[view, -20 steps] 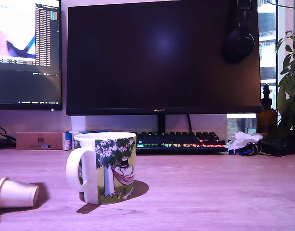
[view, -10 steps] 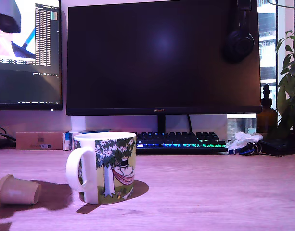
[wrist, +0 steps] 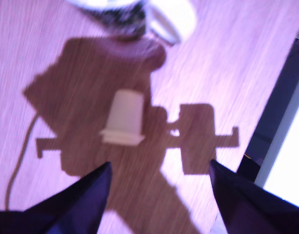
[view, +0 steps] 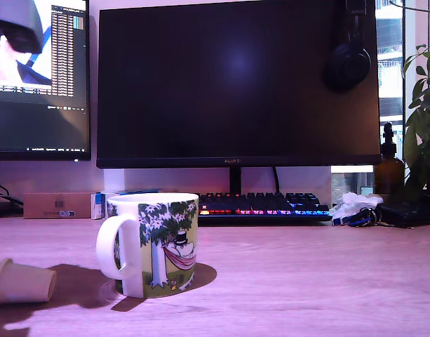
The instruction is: Pick up the coffee capsules on the table and drop them inside the coffee cup
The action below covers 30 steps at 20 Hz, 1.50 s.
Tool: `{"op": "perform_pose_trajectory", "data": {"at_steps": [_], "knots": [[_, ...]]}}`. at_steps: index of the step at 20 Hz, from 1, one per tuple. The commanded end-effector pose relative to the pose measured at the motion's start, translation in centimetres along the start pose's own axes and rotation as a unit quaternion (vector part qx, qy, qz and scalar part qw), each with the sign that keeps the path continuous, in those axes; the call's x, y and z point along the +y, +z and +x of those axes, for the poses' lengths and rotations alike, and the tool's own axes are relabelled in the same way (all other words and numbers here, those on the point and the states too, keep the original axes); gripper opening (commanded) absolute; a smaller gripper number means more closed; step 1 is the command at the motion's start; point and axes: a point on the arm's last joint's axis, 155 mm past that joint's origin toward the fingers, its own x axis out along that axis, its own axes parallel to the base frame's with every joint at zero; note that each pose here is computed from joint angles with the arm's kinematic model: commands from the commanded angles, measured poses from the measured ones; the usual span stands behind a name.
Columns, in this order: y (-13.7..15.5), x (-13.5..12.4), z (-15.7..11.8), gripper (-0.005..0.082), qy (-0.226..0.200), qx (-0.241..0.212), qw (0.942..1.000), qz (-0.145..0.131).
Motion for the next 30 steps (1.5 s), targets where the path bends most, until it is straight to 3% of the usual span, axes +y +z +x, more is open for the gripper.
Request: {"op": "perform_pose_trajectory", "data": {"at_steps": [1, 8, 16, 30], "knots": [[0.6, 0.1, 0.3, 0.0581, -0.002, -0.001, 1.0000, 0.005], [0.7, 1.0, 3.0, 0.0581, -0.001, 0.049, 0.9985, 0.023], [2.0, 2.4, 3.6, 0.0581, 0.008, 0.054, 0.9972, 0.051], [1.4, 2.4, 6.6, 0.0581, -0.016, 0.083, 0.9944, 0.062]]}}
